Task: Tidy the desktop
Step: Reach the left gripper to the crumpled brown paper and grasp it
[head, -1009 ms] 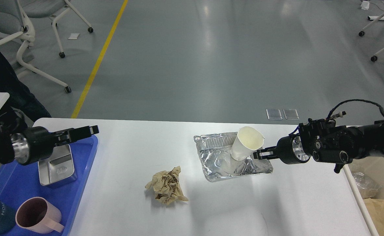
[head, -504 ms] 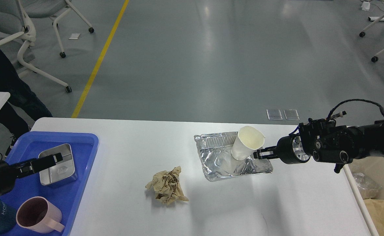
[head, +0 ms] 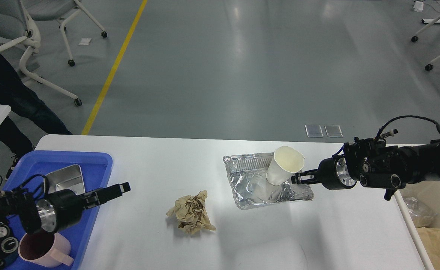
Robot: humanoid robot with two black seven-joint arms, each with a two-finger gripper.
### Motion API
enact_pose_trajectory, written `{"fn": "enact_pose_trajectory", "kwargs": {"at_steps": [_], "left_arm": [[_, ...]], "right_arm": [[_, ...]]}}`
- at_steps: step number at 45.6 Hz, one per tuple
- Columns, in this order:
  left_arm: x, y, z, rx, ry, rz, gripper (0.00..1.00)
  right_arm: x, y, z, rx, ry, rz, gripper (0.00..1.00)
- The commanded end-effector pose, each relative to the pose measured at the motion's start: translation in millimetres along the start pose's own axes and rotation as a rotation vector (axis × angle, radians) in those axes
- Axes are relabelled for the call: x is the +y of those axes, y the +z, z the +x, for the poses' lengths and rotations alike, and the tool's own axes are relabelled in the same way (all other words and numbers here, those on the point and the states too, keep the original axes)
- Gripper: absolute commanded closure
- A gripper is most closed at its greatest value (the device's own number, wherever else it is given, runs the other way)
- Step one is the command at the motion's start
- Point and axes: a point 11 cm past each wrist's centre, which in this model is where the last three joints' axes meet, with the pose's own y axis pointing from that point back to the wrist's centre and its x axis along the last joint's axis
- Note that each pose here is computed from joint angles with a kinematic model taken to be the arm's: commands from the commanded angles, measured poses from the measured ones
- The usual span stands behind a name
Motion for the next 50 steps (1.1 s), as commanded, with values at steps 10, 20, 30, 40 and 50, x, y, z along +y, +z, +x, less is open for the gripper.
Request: {"fn": "enact_pose_trajectory", "kwargs": {"at_steps": [10,20,30,40,50], "left_arm": [[-71.5,15.5,-45.6,-0.070,-0.073,-0.050,0.04],[-93.5,4.9,-53.6,-0.090,-0.091,-0.003,0.04],[-118.5,12.9,-58.0,-0.084,-0.086,-0.009,0.04],[-136.2,32.9,-72.0,-0.086,-0.106,-0.048,0.07],[-151.3,33.5,-89.4,-0.110,-0.138,-0.030,0.14]], "right_arm": [[-1.7,0.5,-3.6,-0.005,0.001,0.003,1.00],[-4.1,1.6,-9.1,-0.013,-0.005,0.007,1.00],[-4.6,1.9,-9.6,-0.015,-0.004,0.008,1.00],[-4.8,2.0,-10.1,-0.015,-0.003,0.009,1.00],[-4.9,1.5,-9.9,-0.016,-0.002,0.012,1.00]]}}
